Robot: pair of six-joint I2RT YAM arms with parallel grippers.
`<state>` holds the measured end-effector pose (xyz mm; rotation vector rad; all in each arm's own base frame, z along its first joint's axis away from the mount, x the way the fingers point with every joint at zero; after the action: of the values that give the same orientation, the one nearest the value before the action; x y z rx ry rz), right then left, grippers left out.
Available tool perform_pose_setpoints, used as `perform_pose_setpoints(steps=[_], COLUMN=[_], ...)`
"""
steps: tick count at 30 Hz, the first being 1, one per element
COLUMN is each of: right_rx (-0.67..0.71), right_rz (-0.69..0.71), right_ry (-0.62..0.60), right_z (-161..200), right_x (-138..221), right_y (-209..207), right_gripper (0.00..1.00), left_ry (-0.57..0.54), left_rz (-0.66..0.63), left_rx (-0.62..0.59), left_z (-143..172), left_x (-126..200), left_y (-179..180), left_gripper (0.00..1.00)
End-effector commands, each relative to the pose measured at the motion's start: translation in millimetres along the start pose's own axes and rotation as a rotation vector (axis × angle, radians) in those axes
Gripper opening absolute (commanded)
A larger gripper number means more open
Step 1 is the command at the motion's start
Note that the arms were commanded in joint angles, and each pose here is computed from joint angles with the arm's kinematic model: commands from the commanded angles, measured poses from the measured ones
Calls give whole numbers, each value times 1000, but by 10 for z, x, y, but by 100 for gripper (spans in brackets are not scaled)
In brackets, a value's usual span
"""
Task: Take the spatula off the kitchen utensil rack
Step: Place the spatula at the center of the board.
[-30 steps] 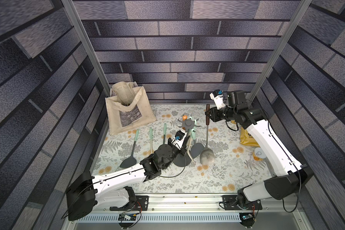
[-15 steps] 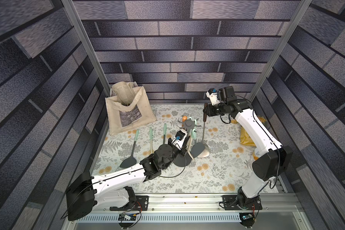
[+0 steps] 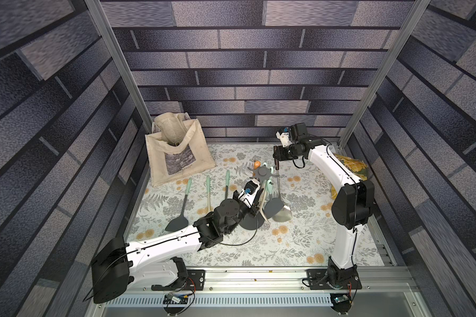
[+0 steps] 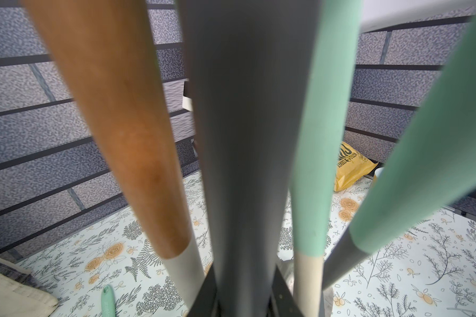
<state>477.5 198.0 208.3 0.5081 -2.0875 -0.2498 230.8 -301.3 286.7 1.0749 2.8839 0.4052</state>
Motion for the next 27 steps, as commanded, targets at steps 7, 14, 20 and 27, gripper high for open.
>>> perform_pose_setpoints(steps=[7,14,20,27], right_rx=[-43,-82,-131,-192], right_rz=[1,15,7,15], right_ry=[-48,-47,-42,-74], right_z=[-229,-212,-124,-80], right_x=[-461,-805,-1044,-1198], right_y=[-144,-275,-349,-440], right_gripper=[0,0,0,0], left_ry=[46,52,60,69], left_rz=[-7,-12,-16,-11], left_rx=[-108,-115,-116,-122], left_z=[16,17,34,48], left_x=[-33,-37,-51,-88], left_y=[-16,-9,-5,-24], left_gripper=[2,2,2,2])
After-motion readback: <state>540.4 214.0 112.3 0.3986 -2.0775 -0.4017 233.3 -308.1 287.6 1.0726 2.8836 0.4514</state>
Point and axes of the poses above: each gripper's point midway between its finger pads, its own x axis back along the fingers, its own y axis along the line the jaws close on, z = x × y, the point moved 2 cm from there along x, back along the fingers, and after that the axes turned 9 degrees about -x, right-handed, at the moved point
